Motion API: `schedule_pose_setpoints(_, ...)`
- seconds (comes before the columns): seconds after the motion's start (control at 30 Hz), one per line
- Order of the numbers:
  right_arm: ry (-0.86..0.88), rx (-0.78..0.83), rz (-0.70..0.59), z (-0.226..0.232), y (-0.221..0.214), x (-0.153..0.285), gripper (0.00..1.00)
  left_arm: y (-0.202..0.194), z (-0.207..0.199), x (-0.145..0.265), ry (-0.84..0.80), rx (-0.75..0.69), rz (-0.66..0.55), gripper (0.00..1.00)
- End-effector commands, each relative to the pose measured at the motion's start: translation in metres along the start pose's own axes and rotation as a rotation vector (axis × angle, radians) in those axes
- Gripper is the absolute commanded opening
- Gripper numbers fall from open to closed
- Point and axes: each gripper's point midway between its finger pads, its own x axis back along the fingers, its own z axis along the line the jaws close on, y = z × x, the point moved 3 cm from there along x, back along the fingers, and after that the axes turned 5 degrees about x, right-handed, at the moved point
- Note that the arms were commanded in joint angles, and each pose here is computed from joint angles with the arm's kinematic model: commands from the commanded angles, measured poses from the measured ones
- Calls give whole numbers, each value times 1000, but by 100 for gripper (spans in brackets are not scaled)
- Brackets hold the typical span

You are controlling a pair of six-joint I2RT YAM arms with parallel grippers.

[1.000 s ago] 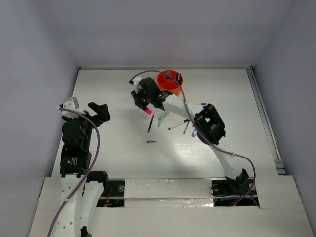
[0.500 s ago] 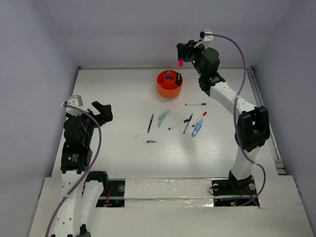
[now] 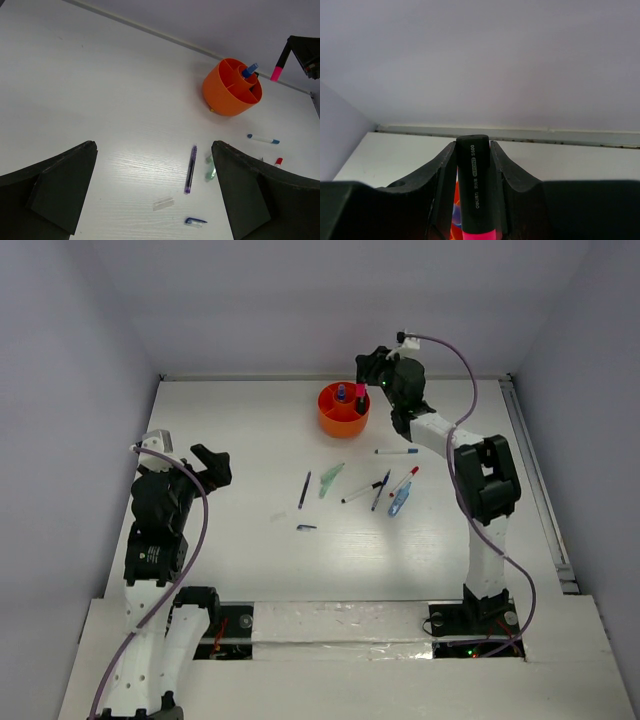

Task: Sort the stationery into containers
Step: Place the pen in the storage box.

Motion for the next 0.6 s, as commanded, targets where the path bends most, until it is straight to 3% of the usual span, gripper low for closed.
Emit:
schedule_pose_setpoints(0.0, -6, -37, -162, -2, 34, -4, 14, 21, -14, 2, -54, -19, -62, 99)
schedule_pose_setpoints(0.57, -59, -38, -104, -30, -21, -7, 17, 20, -18, 0, -79, -24, -54, 99)
